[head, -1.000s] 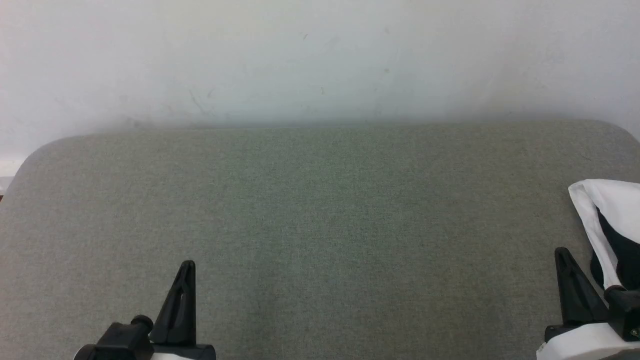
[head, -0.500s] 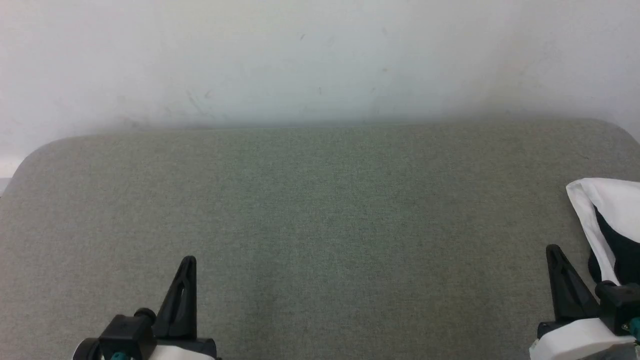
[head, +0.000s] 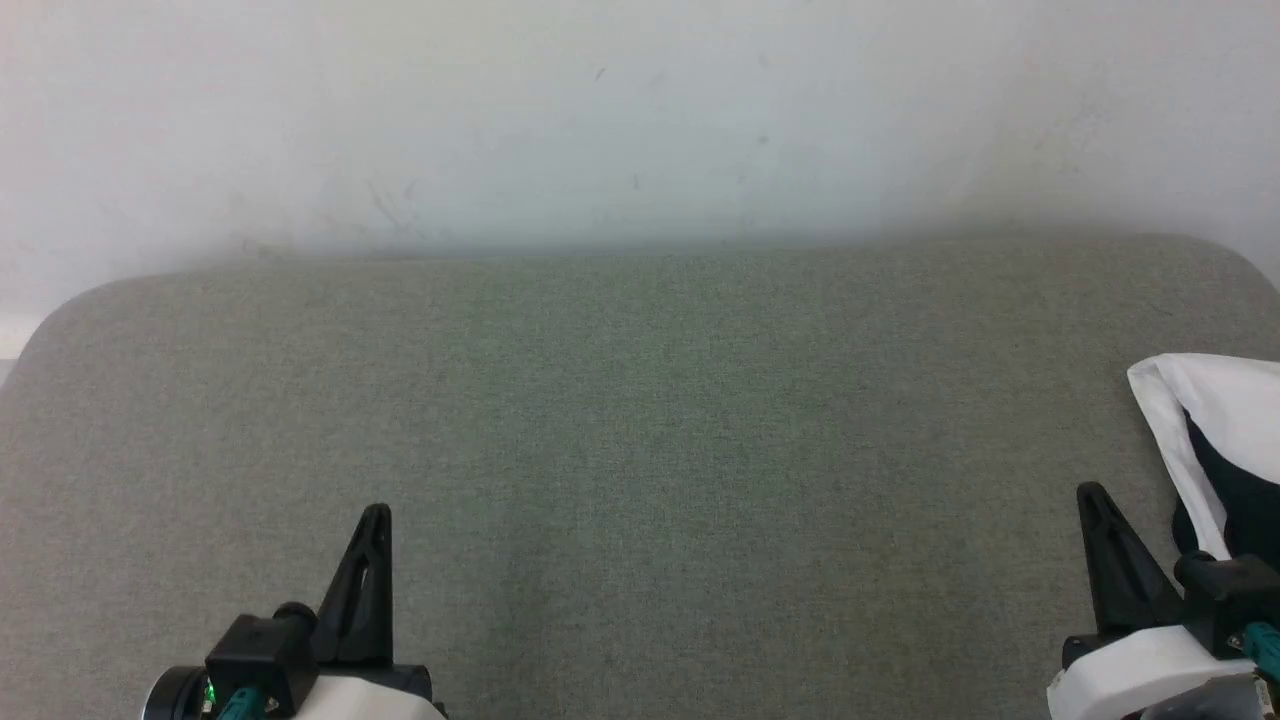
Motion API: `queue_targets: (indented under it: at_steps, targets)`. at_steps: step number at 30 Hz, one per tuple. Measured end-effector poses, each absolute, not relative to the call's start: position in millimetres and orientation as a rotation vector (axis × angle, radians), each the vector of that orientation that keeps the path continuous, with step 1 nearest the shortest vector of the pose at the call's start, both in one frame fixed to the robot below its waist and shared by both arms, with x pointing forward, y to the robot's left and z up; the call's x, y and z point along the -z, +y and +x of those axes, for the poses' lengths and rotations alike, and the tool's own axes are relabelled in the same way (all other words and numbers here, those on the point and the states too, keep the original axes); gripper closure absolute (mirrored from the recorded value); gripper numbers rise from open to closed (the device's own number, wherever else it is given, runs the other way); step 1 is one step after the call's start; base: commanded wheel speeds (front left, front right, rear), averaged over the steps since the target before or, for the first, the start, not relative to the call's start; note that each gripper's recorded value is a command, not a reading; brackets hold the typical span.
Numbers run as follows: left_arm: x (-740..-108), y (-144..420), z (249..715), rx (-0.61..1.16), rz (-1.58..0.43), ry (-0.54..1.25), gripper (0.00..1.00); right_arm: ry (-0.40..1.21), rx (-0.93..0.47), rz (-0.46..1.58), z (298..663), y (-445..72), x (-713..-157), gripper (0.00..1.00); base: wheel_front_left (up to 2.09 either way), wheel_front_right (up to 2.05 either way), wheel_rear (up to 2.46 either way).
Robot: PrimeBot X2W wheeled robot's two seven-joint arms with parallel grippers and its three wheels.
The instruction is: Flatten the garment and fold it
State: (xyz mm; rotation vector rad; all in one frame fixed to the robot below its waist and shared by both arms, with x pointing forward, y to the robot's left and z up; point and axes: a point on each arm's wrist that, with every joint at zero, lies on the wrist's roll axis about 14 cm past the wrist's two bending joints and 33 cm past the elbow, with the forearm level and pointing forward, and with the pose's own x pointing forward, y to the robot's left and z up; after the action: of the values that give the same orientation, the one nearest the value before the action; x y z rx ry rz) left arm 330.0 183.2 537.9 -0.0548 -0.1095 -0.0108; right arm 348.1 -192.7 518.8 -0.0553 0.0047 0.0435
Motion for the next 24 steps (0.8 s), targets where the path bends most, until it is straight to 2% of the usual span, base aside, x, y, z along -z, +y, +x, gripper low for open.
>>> queue_targets:
  at_steps: [24]
  targets:
    - [-537,183,342,0.007,-0.023,-0.090,1.00,0.003,-0.066,-0.050,354,-184,-521,1.00,0.00,0.00,0.00]
